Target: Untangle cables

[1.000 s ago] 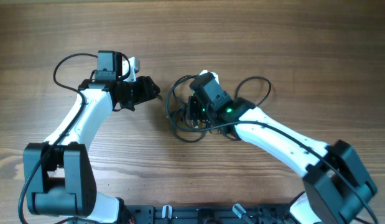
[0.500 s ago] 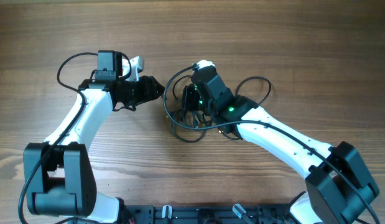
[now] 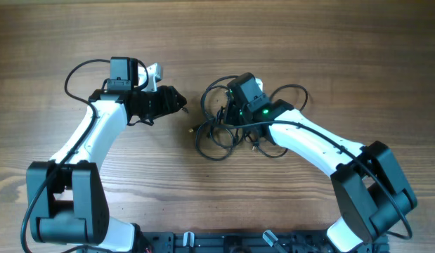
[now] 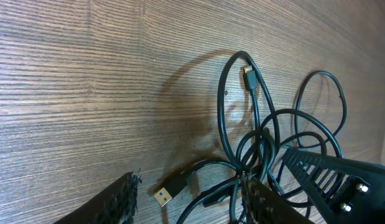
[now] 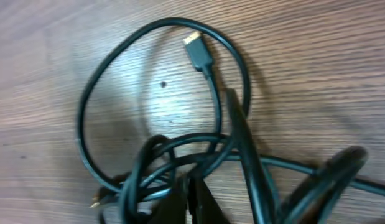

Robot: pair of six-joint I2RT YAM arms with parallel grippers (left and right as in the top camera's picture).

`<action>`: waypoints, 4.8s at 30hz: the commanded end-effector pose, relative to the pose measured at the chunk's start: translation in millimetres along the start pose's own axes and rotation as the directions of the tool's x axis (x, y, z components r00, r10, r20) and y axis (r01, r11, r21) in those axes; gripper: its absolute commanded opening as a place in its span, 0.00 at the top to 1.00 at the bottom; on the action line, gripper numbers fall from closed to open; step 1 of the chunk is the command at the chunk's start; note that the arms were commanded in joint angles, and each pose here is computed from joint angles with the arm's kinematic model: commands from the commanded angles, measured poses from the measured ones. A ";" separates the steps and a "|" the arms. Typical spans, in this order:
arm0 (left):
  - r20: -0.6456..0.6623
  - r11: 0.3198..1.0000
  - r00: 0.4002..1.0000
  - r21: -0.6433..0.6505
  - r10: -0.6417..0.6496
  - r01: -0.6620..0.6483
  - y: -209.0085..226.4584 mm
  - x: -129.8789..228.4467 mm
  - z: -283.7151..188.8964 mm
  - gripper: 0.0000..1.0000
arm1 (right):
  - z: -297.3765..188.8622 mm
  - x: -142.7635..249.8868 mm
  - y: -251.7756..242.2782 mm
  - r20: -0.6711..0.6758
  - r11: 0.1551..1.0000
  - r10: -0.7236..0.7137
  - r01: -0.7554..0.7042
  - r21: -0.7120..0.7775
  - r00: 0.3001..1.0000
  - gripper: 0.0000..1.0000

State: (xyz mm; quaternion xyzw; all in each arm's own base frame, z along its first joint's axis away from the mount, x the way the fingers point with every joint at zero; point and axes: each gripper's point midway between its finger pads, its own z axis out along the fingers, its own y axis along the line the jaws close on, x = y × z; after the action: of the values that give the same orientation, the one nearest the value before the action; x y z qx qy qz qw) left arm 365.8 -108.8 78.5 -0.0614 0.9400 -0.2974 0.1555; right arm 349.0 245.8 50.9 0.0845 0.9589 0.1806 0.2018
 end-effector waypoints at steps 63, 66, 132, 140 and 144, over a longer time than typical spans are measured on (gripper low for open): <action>-0.086 0.888 0.931 0.345 0.354 -0.305 -76.7 46.5 8.9 0.48 | -22.7 8.1 67.2 -0.450 0.783 0.073 -0.331 -0.527 0.890 0.96; -0.092 0.879 0.922 0.350 0.376 -0.323 -84.4 51.4 13.1 0.57 | -23.2 5.7 68.6 -0.444 0.778 0.073 -0.330 -0.535 0.893 0.96; 0.079 0.564 0.684 0.503 0.725 -0.655 -89.9 77.7 -3.8 0.96 | -22.1 17.8 69.9 -0.393 0.789 -0.046 -0.208 -0.578 0.918 0.81; 0.079 0.564 0.680 0.493 0.729 -0.662 -88.7 76.3 -2.7 0.96 | -67.4 65.3 88.2 -0.597 0.666 -0.223 -0.327 -0.671 0.771 0.84; 0.065 0.578 0.679 0.469 0.731 -0.668 -84.2 74.3 -0.4 0.96 | -63.3 70.7 78.2 -0.589 0.687 -0.231 -0.298 -0.662 0.774 0.95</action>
State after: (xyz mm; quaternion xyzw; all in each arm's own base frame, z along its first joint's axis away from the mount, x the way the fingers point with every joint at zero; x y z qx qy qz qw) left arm 277.8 -195.4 102.9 0.3549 0.8038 -0.4478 0.1654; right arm 313.0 296.2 91.3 0.0127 0.8583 0.5118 -0.0345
